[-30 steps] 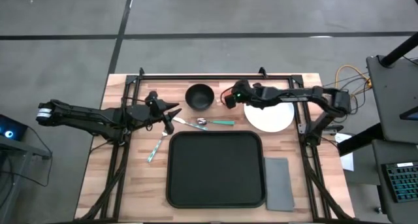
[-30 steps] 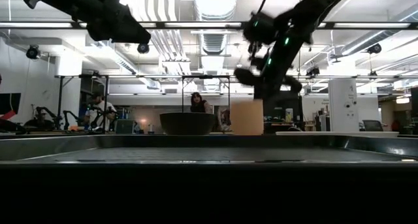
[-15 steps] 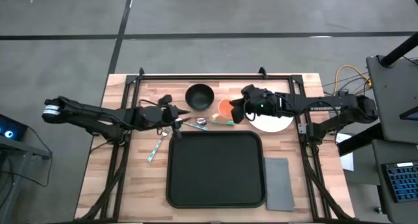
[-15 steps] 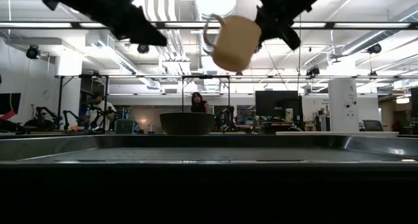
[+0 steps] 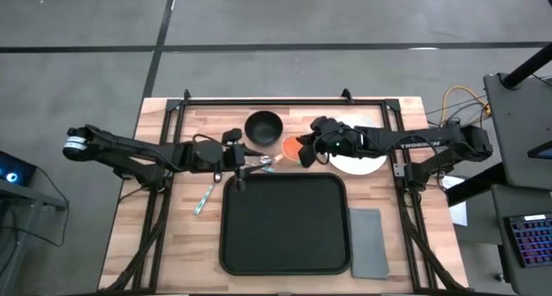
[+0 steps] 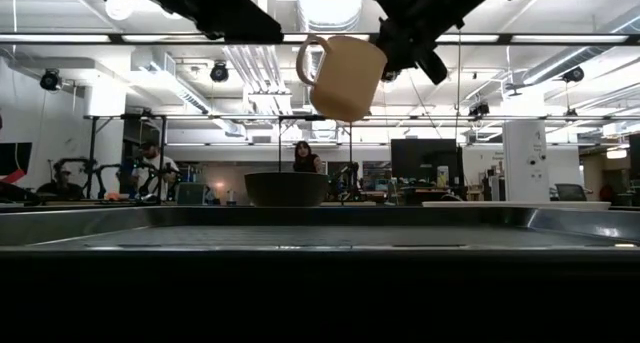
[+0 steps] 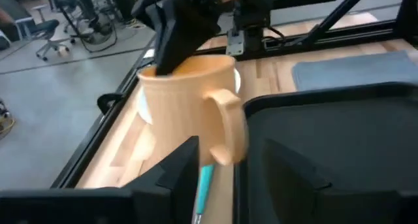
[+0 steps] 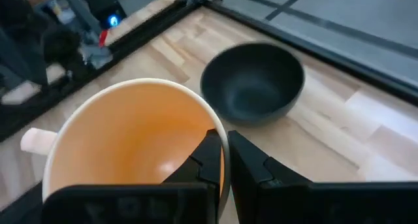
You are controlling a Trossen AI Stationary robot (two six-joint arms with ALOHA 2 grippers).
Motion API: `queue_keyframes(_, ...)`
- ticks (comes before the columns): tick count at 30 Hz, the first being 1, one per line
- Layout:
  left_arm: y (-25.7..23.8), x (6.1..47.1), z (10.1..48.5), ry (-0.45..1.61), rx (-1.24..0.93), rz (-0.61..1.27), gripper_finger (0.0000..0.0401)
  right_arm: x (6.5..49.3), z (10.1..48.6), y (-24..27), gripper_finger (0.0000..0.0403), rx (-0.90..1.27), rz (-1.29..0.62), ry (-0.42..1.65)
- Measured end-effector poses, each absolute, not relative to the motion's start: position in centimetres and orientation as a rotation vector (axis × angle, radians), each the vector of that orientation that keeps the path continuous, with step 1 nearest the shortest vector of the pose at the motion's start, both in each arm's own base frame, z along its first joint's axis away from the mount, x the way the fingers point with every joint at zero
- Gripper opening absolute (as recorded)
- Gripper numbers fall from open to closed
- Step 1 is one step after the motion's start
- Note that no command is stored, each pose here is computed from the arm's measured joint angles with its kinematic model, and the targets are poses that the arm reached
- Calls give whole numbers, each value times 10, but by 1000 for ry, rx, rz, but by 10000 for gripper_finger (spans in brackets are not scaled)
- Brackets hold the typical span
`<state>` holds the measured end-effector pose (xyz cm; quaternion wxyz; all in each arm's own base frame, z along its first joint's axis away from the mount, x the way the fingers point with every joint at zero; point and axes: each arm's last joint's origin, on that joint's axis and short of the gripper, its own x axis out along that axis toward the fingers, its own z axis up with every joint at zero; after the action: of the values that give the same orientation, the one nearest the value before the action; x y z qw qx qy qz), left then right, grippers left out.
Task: Set up tray
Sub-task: Put the yellow mug on the top left corner of the black tray
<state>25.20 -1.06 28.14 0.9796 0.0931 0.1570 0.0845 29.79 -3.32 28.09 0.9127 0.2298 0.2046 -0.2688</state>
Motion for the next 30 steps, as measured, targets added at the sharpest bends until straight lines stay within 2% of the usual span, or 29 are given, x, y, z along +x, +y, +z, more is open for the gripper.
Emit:
queue_keyframes(4, -10, 256, 271, 356, 183, 201, 193, 303, 282, -37, 8, 475, -551, 378)
queue_keyframes(7, -9, 261, 267, 364, 190, 247, 204, 307, 278, -38, 8, 463, -545, 384)
queue_keyframes(18, -9, 275, 260, 335, 188, 281, 205, 309, 281, -40, 8, 468, -542, 335)
queue_keyframes(26, -12, 279, 269, 232, 167, 285, 205, 309, 281, -41, 8, 462, -544, 333)
queue_keyframes(30, -9, 278, 269, 232, 147, 393, 205, 309, 282, -43, 8, 451, -590, 310)
